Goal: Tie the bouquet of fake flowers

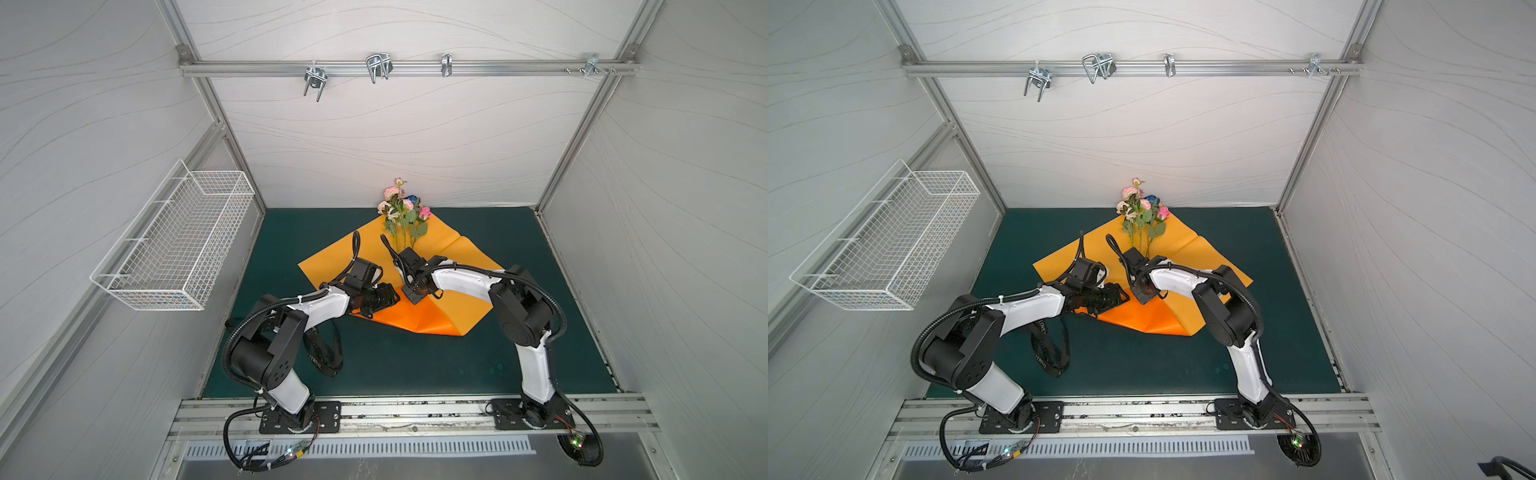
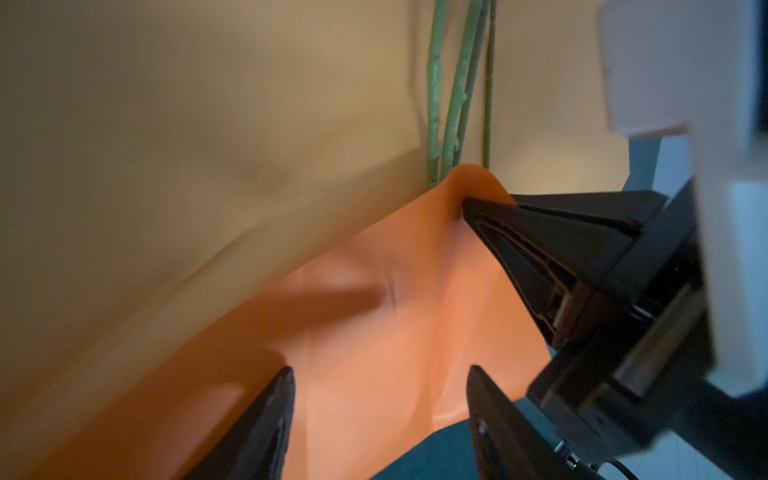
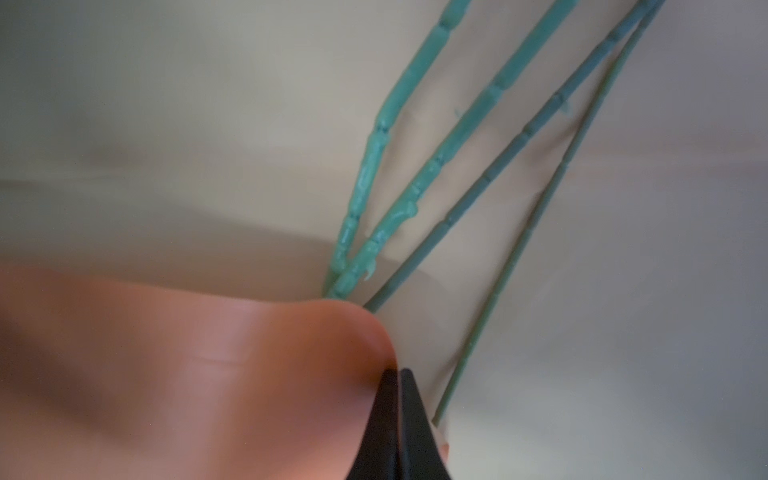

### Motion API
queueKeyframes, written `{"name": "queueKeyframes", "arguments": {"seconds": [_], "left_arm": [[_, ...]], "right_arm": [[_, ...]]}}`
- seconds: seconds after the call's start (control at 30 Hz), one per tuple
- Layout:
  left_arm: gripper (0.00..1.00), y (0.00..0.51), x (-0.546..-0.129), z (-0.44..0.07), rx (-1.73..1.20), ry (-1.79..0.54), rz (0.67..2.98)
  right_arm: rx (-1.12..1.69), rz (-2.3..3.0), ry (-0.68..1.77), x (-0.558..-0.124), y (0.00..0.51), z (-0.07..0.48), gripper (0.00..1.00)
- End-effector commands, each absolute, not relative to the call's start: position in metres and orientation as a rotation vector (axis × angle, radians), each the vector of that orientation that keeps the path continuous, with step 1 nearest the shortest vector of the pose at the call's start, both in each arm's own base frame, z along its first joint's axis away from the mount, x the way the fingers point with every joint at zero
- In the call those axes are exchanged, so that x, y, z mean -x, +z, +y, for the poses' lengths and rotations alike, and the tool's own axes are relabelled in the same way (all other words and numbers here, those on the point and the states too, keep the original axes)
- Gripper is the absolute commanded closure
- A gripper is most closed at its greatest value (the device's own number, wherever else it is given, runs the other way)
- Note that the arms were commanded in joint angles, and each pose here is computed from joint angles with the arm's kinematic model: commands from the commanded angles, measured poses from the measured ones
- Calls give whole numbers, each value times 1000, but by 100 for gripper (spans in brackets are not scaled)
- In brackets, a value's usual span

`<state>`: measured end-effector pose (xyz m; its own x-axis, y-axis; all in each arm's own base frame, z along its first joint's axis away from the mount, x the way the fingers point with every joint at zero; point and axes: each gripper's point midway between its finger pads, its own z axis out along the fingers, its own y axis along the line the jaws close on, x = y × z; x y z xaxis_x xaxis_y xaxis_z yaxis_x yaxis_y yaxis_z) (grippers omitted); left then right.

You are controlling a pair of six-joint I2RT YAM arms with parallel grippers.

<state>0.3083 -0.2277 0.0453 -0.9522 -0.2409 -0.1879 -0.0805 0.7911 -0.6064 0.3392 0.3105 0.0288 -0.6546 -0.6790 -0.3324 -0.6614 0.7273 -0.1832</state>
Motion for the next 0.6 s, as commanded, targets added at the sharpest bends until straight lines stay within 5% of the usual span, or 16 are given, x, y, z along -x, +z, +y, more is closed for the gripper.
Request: {"name": "queueKeyframes", "arguments": {"seconds": [0.0, 0.13, 0.57], "left_arm": [[41, 48, -317, -238, 243, -958, 2695], [48, 39, -313, -235, 267, -937, 2718], [44, 46, -293, -217, 313, -899, 2711]], "right_arm": [[1004, 2517, 16, -343, 49, 320, 100], [1000, 2518, 55, -342, 56, 326, 99], [941, 2522, 59, -327, 91, 319, 69]]}}
